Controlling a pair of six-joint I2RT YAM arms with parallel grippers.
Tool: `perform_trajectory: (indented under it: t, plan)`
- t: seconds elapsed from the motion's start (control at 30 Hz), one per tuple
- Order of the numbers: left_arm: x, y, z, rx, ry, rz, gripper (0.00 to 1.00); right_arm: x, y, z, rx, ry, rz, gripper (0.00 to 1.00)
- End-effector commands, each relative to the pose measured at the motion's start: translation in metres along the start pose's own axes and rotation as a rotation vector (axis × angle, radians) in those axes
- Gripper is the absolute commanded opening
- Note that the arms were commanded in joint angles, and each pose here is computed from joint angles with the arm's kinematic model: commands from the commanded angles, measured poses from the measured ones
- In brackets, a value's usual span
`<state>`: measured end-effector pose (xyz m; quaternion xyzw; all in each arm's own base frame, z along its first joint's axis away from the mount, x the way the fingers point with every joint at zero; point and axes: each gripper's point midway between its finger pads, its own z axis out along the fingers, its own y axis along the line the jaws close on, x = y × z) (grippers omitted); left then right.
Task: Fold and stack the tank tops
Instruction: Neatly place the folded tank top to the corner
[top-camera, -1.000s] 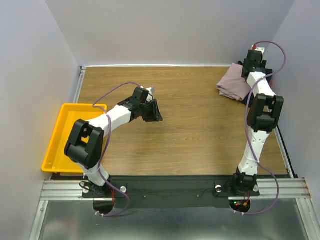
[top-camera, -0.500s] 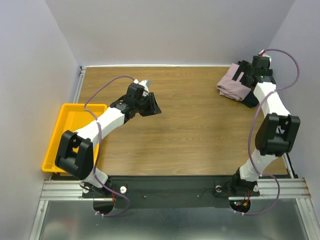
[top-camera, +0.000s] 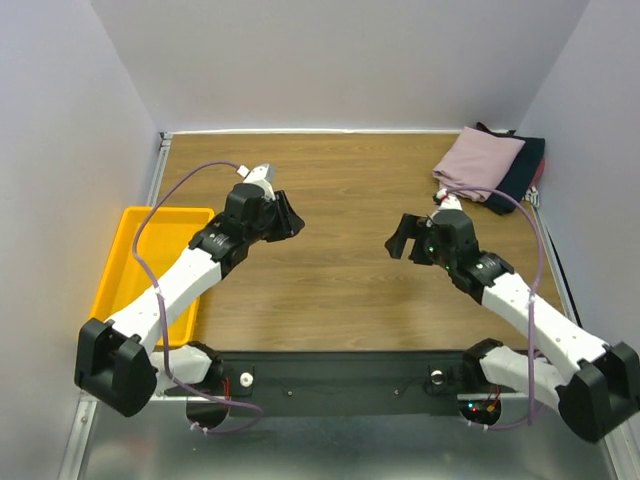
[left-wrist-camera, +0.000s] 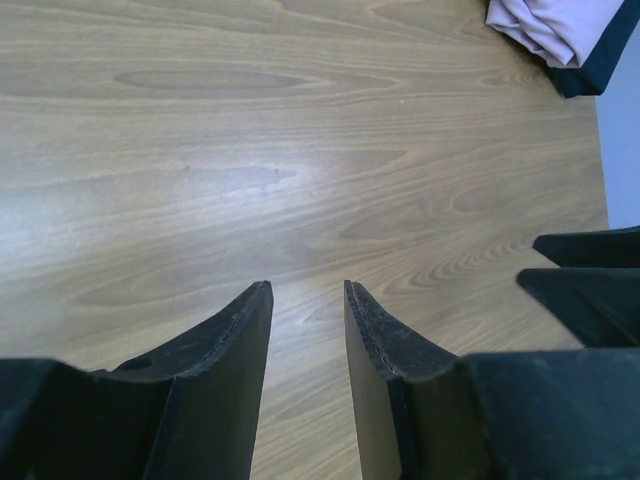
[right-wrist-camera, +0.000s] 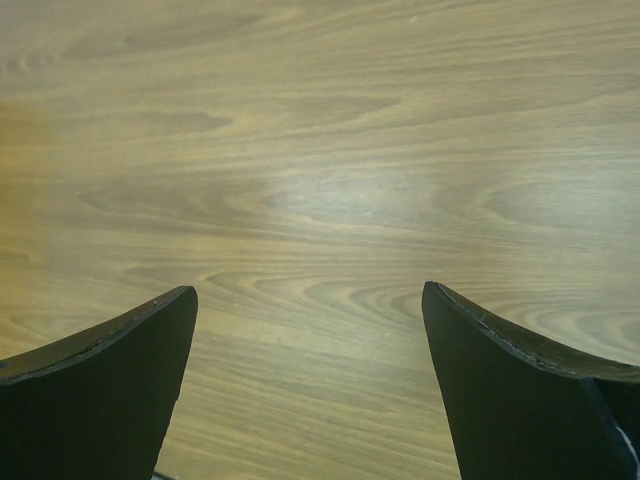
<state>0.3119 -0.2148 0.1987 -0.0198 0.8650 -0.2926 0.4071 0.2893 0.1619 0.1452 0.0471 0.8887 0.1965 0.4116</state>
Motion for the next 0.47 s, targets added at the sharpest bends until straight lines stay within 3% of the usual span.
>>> perform_trajectory:
  t: [0.0,0.43]
  plan:
    - [-0.002,0.006,-0.011,-0.007,-0.071,-0.014,0.46,-0.036,-0.003,-0.021,-0.011,-0.203,0.078,1.00]
    - [-0.003,0.012,-0.024,-0.029,-0.100,0.012,0.46,-0.044,-0.008,-0.025,0.018,-0.241,0.078,1.00]
